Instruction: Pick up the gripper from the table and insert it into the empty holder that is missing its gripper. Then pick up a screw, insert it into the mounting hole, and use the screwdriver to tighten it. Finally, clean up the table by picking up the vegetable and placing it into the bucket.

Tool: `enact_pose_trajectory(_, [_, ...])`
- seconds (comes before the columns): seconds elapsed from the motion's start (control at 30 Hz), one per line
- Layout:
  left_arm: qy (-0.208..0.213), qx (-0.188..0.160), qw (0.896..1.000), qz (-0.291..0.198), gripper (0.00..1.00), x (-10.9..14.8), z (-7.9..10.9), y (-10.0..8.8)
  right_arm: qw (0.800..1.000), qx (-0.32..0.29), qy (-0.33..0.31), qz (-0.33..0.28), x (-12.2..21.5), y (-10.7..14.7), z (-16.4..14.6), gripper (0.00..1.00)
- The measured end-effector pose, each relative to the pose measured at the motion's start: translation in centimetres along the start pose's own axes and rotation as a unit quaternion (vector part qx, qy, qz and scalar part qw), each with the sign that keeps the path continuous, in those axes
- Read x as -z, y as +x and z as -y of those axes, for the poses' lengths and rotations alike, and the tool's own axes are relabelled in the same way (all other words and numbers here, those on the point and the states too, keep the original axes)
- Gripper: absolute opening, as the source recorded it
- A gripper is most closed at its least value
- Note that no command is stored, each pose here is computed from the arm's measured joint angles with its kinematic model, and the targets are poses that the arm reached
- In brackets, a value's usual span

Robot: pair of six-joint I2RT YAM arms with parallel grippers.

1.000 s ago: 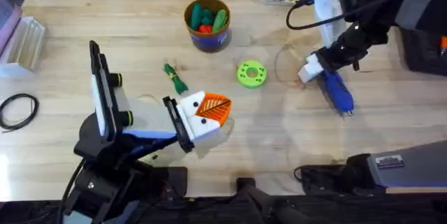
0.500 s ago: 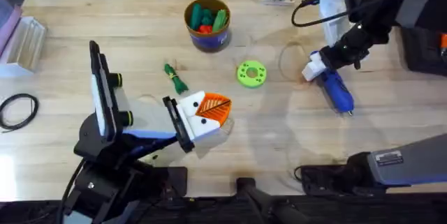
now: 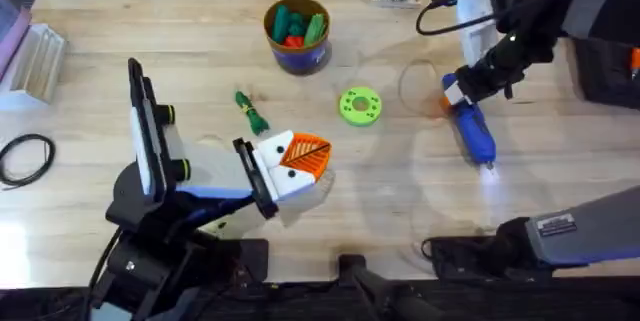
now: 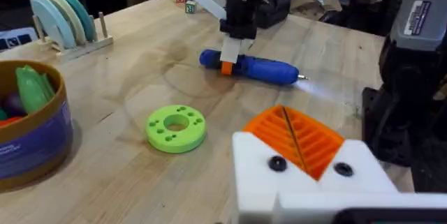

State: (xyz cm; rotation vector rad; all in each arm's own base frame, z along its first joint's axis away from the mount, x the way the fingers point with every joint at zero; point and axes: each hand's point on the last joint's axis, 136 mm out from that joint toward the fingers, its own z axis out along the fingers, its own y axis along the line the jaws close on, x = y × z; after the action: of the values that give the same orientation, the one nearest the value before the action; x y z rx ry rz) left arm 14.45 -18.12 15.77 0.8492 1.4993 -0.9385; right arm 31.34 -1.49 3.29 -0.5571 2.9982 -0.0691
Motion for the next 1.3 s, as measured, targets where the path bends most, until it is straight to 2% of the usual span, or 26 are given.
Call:
enact_pose_trajectory(0.17, [0.0,0.0,1.0,0.0,0.013,0.0,0.0,0.0,1.0,-0.01,0.0,0.003,0.3,0.0,0.0,0.024])
enact_pose_trajectory(0.27, [0.0,0.0,1.0,0.0,0.013,0.0,0.0,0.0,0.999,-0.026,0.008,0.024,1.7,-0.3,0.1,0.024])
enact_pose_trajectory(0.47, [0.0,0.0,1.0,0.0,0.013,0.0,0.0,0.0,0.993,-0.037,0.026,0.112,7.9,-1.1,-0.8,0.024])
enact_pose_trajectory(0.63, [0.0,0.0,1.0,0.0,0.013,0.0,0.0,0.0,0.98,-0.059,0.013,0.192,13.0,-0.9,-2.3,0.024])
enact_pose_trajectory(0.73, [0.0,0.0,1.0,0.0,0.013,0.0,0.0,0.0,0.964,-0.073,-0.007,0.255,15.9,-1.4,-3.2,0.024])
enact_pose_trajectory(0.9, [0.0,0.0,1.0,0.0,0.013,0.0,0.0,0.0,0.927,-0.084,-0.034,0.365,20.6,-2.2,-5.4,0.024])
enact_pose_trajectory(1.17, [0.0,0.0,1.0,0.0,0.013,0.0,0.0,0.0,0.883,-0.076,-0.11,0.449,22.3,-1.3,-10.9,0.024])
enact_pose_trajectory(1.3, [0.0,0.0,1.0,0.0,0.013,0.0,0.0,0.0,0.846,-0.035,-0.158,0.509,24.7,-1.9,-14.6,0.024])
